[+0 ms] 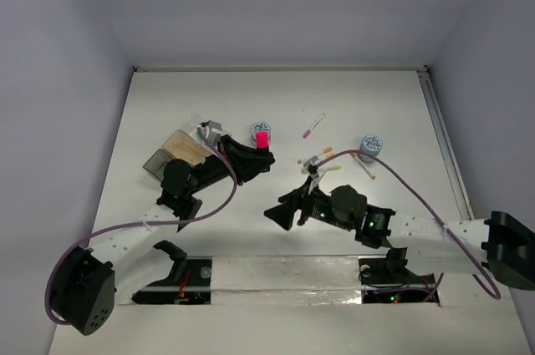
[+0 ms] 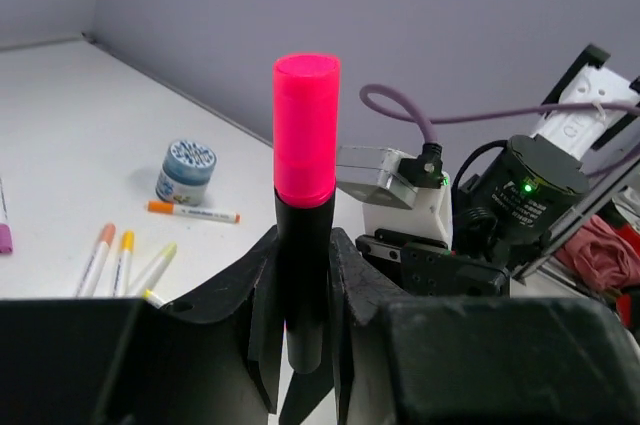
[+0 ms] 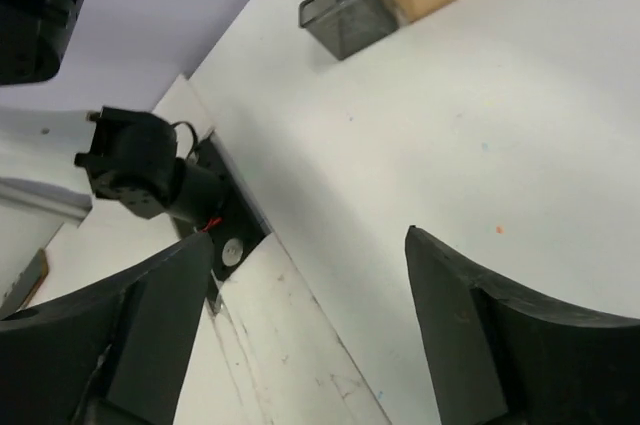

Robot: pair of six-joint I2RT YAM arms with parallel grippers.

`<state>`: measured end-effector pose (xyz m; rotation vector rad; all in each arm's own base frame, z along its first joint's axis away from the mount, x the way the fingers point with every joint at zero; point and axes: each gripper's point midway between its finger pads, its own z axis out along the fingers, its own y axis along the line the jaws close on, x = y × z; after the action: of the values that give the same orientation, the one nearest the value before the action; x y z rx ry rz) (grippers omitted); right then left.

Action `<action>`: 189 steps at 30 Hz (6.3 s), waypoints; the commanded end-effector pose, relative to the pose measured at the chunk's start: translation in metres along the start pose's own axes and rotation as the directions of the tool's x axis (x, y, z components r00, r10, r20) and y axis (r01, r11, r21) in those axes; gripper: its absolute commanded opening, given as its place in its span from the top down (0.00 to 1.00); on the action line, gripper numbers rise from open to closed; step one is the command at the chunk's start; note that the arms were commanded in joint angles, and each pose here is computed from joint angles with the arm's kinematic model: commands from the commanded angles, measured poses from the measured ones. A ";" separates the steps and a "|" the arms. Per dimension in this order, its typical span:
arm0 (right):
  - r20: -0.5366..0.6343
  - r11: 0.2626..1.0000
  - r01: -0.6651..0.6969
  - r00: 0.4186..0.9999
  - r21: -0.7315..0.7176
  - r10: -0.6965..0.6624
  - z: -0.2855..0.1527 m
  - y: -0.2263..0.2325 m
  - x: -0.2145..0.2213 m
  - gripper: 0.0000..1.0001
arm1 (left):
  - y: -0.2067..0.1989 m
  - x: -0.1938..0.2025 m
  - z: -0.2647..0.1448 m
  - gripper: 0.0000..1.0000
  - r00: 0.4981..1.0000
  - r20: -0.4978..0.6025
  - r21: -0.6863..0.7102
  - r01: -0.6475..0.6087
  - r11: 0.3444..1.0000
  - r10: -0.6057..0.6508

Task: Sort the stationery into containers
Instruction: Place the pen in the storage box, then pick up the stationery from the center of the board, then place the stationery in the storage box.

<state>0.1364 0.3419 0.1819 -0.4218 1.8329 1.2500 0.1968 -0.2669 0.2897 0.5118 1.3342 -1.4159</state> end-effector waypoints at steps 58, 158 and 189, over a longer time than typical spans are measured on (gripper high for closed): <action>0.017 0.948 0.022 0.999 0.316 -0.029 -0.078 -0.077 0.014 0.23 | 0.312 0.009 -0.140 0.92 0.908 0.411 -0.903 0.417 0.107 -0.077; 0.014 0.922 0.379 0.924 0.072 -0.381 0.274 -0.016 -0.155 0.70 | 0.016 -0.110 -0.164 0.03 0.921 0.070 -0.779 -0.190 0.598 0.383; 0.007 0.894 0.446 0.895 0.055 -0.447 0.361 -0.041 -0.084 0.68 | 0.013 -0.110 -0.163 0.02 0.917 0.069 -0.768 -0.202 0.607 0.393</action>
<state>0.3736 0.6119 0.1310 -0.8117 1.7803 0.8390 0.1920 -0.0750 0.3177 -0.0102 1.4753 -0.5039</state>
